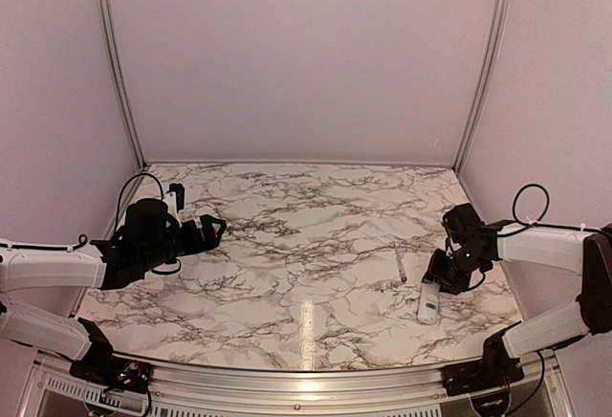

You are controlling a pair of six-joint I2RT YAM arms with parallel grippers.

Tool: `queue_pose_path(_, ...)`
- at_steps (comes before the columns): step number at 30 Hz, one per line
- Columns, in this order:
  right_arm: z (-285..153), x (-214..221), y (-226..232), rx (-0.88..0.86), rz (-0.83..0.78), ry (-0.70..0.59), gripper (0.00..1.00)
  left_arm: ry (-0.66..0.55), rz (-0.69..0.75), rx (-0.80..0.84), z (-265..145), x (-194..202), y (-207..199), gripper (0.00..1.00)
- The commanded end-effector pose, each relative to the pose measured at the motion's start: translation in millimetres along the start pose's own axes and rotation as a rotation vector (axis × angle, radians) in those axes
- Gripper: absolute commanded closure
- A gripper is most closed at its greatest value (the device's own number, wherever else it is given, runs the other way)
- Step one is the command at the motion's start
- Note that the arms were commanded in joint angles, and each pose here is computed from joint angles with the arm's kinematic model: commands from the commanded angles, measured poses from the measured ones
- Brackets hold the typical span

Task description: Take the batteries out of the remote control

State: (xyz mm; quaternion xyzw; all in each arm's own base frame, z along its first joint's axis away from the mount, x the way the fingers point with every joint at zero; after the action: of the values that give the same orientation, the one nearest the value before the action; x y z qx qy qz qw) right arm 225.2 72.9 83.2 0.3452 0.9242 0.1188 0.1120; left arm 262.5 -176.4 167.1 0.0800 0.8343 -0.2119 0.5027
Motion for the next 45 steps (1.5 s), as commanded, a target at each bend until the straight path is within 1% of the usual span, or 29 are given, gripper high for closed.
queue_pose_path(1, -20, -1, 24, -0.132, 0.024, 0.01, 1.0, -0.025, 0.012, 0.031, -3, -3, -4, 0.01)
queue_pose_path(7, -39, -6, 39, -0.212, 0.047, -0.006, 1.0, -0.027, 0.006, 0.073, -3, -3, -9, 0.01)
queue_pose_path(11, -46, -6, 51, -0.295, 0.077, 0.004, 1.0, -0.031, 0.0, 0.122, -2, -3, -14, 0.01)
queue_pose_path(15, -49, -7, 68, -0.354, 0.1, 0.011, 1.0, -0.022, -0.005, 0.211, 1, 1, -25, 0.01)
queue_pose_path(19, -46, -2, 93, -0.377, 0.084, 0.034, 1.0, -0.031, 0.005, 0.3, 2, 2, -44, 0.01)
queue_pose_path(26, -34, 11, 142, -0.432, 0.088, 0.116, 1.0, -0.022, 0.034, 0.418, 4, 8, -74, 0.01)
queue_pose_path(30, -34, 19, 173, -0.474, 0.078, 0.126, 1.0, -0.021, 0.035, 0.479, 4, 10, -88, 0.01)
queue_pose_path(38, -22, 37, 218, -0.544, 0.082, 0.21, 1.0, -0.016, 0.04, 0.529, 6, 15, -104, 0.01)
queue_pose_path(45, -33, 57, 249, -0.62, 0.107, 0.221, 1.0, -0.017, 0.046, 0.557, 9, 19, -115, 0.02)
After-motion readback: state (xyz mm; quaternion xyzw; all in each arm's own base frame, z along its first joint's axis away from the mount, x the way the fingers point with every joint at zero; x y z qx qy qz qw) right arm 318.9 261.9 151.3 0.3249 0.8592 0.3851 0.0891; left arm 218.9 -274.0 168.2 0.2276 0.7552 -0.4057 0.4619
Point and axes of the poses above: each gripper's point midway between its finger pads, its own z axis out along the fingers, its own y axis along the line the jaws close on, x = y × z, the point moved 6 cm from there along -z, back along the fingers, and after that the axes turned 15 degrees about z, right-handed, at the moved point
